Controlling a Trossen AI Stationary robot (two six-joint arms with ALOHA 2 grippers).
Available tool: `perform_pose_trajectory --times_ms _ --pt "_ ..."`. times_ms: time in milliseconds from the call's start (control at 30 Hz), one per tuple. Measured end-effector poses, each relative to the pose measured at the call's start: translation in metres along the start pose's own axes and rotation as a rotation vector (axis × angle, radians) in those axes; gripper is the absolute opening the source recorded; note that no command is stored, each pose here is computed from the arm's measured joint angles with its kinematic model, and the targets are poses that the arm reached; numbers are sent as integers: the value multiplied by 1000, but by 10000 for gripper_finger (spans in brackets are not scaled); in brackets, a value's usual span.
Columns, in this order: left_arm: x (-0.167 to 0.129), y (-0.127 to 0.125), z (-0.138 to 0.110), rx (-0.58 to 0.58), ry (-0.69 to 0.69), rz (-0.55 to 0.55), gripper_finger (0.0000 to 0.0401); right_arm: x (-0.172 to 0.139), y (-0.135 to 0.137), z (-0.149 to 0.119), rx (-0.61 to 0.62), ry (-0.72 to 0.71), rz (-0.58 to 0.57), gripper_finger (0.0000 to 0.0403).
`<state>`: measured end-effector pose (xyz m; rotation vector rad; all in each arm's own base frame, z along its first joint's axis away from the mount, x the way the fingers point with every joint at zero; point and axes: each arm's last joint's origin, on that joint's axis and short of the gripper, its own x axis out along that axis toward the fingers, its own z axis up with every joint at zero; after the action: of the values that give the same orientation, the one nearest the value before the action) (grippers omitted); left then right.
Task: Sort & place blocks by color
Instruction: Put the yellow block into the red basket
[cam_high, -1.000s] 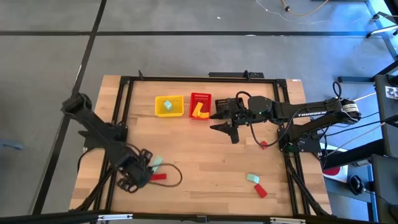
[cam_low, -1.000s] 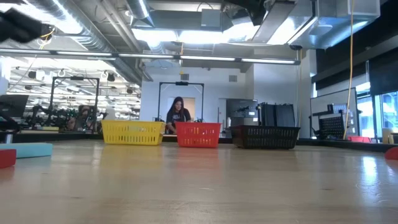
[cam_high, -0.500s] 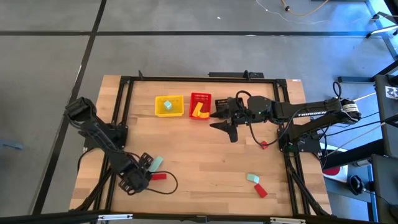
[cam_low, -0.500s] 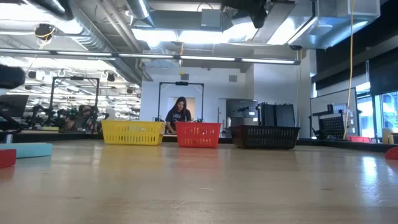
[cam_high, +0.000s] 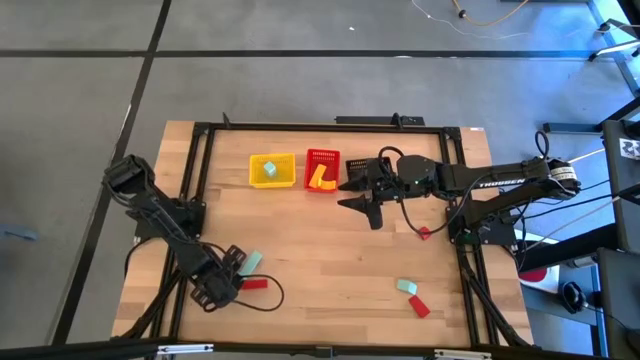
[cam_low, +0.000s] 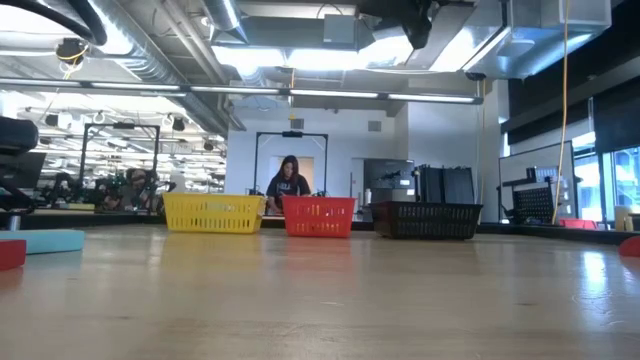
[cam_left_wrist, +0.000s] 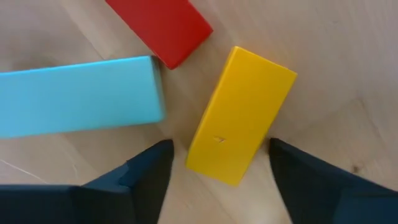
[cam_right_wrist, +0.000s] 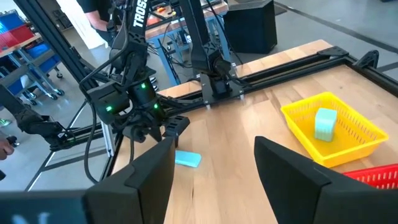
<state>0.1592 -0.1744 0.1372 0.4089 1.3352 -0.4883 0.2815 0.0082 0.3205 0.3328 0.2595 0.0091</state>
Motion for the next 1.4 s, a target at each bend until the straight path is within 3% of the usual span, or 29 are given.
perform_pose_trajectory --times_ms 200,300,500,600,700,800,900,1100,1267,1400 --pt "0 0 1 24 -8 9 151 0 0 0 -1 0 0 220" --pt "0 0 1 30 -9 7 120 0 0 0 -2 1 0 220" --pt "-7 1 -6 -41 21 -19 119 0 0 0 -2 5 -1 220" --pt "-23 3 -16 -142 63 -79 119 0 0 -1 -2 8 -4 220" --pt "-51 4 -27 -210 17 -144 119 0 -1 -1 -3 3 -19 220" --pt "-82 13 -37 -318 -135 -167 119 0 -1 -1 1 4 -22 220" --pt "-110 32 -48 -502 -334 -113 119 0 -1 -1 0 4 -22 220" --pt "-156 80 -58 -805 -817 142 119 0 -1 -1 -5 5 -22 220" --pt "-184 116 -55 -854 -1112 359 119 0 -1 -1 -33 2 -34 220" --pt "-196 138 -49 -830 -1233 513 119 0 -1 -1 -54 2 -34 220"
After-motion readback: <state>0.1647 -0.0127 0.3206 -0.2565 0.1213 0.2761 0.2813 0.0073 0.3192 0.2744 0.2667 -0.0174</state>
